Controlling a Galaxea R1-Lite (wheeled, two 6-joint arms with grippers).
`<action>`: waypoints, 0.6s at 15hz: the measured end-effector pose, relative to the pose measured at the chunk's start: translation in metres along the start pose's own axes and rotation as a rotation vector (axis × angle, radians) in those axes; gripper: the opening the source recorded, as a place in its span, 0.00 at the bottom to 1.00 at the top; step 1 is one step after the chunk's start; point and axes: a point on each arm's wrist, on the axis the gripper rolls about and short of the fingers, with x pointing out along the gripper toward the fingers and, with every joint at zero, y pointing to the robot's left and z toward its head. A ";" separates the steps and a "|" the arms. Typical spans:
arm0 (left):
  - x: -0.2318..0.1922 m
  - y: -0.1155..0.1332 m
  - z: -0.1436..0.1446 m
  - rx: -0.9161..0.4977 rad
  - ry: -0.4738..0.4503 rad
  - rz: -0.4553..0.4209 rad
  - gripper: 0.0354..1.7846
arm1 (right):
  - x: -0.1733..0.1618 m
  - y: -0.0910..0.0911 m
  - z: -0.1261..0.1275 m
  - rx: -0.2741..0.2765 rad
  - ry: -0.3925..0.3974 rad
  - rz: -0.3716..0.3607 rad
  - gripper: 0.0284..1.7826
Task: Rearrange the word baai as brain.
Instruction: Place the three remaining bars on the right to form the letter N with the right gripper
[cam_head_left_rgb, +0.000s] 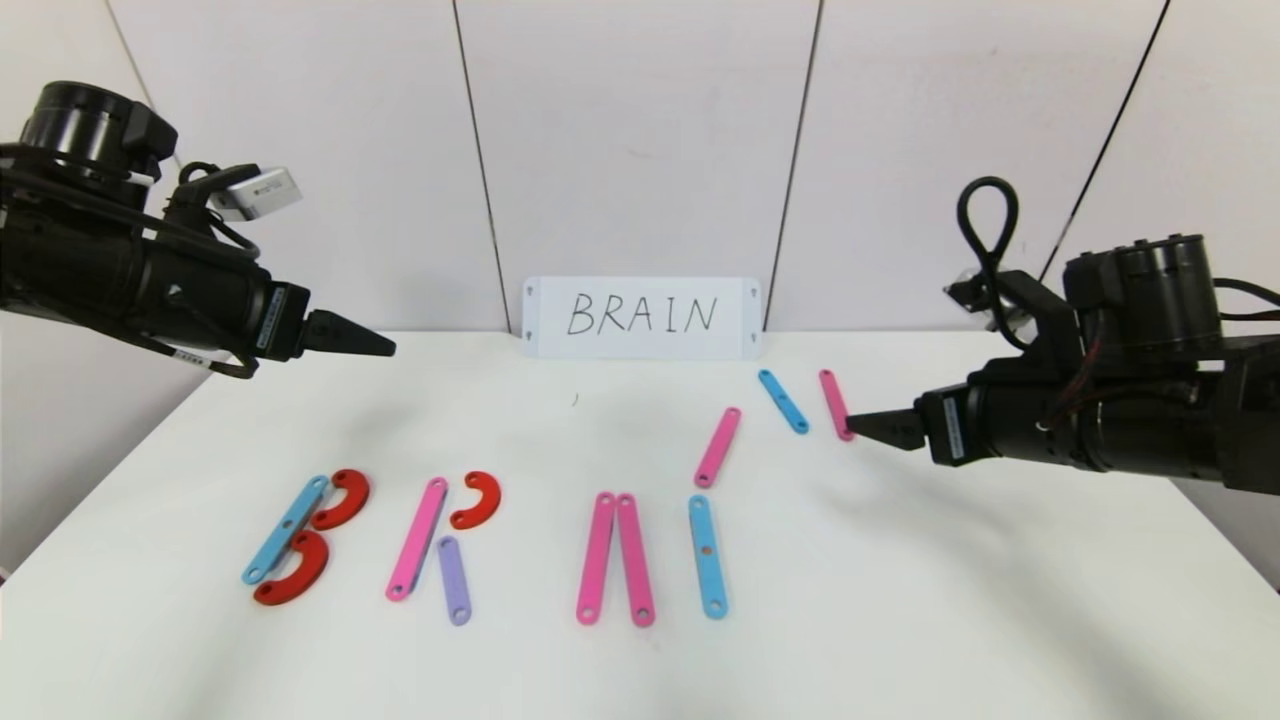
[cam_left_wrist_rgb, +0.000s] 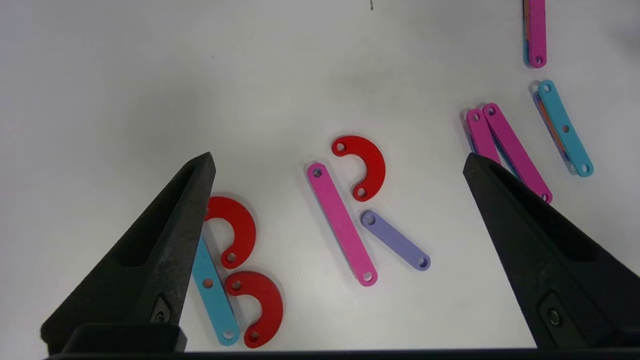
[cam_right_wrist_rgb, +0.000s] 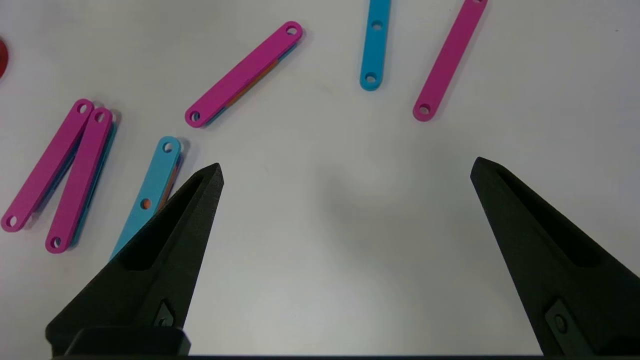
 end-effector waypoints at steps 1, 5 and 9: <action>0.001 0.003 0.001 0.001 -0.010 0.011 0.97 | 0.004 0.007 0.004 -0.003 -0.002 -0.012 0.97; 0.000 0.008 0.000 -0.003 -0.019 0.022 0.97 | 0.021 0.034 0.023 0.034 -0.016 -0.062 0.97; -0.003 0.006 0.000 -0.001 -0.024 0.023 0.97 | 0.052 0.053 0.032 0.064 -0.017 -0.107 0.97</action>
